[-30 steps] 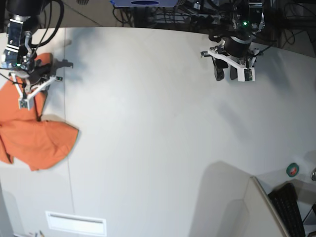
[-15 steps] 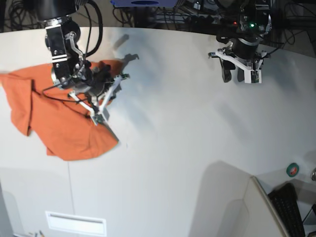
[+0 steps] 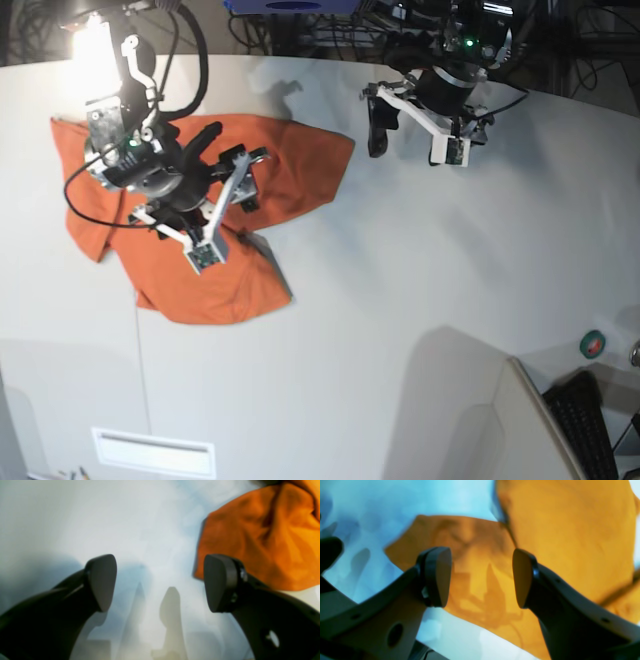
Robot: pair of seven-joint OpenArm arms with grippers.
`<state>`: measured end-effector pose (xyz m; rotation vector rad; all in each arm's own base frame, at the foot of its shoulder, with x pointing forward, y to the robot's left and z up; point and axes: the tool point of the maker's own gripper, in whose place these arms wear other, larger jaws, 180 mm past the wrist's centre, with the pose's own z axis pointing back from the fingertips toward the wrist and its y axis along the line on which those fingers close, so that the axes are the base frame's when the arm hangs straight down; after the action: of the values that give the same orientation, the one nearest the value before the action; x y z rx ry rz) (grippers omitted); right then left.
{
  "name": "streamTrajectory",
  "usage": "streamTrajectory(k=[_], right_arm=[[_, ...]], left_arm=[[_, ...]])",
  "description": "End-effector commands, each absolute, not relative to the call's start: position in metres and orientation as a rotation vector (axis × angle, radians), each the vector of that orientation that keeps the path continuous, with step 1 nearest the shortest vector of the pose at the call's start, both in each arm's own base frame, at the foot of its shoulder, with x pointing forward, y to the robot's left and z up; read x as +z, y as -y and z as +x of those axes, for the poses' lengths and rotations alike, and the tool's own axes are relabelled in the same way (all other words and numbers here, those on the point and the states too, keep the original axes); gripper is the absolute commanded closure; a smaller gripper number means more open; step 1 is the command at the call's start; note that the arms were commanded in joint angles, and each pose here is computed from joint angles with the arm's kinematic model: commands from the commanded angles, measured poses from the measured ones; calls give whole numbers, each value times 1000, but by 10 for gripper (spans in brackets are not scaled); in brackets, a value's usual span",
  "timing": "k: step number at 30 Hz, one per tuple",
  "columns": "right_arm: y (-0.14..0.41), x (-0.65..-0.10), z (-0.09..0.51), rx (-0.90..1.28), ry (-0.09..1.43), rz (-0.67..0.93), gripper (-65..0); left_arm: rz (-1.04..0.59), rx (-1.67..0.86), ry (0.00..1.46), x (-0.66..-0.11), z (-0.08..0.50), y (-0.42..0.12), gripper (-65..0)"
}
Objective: Layout the t-shirt on the table in an organized manner, then fold the t-shirt properly
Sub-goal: 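Pull the shirt back across the table with the right gripper, then grasp the shirt's opposite corner with the left gripper, right gripper holding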
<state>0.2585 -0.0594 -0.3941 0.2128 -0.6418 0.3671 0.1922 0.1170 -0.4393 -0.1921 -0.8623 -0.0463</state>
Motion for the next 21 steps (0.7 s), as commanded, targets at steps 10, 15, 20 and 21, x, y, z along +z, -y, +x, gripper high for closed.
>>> streamTrajectory(k=[10,15,20,21], right_arm=[[181,-381,251,146,684,-1,-371],[205,-374,251,86,758,-42,-372],[225,-380,247,36,745,-68,-372],[231,-386,244,13,731,-74,-372]], left_arm=[[-357,143,845,-430,176,-101,-512],[-408,248,813,-450,192,-103,-510],[-458,189,788,-456,198,-77,-510],[-470,174,780,-458,197,-70,-510]])
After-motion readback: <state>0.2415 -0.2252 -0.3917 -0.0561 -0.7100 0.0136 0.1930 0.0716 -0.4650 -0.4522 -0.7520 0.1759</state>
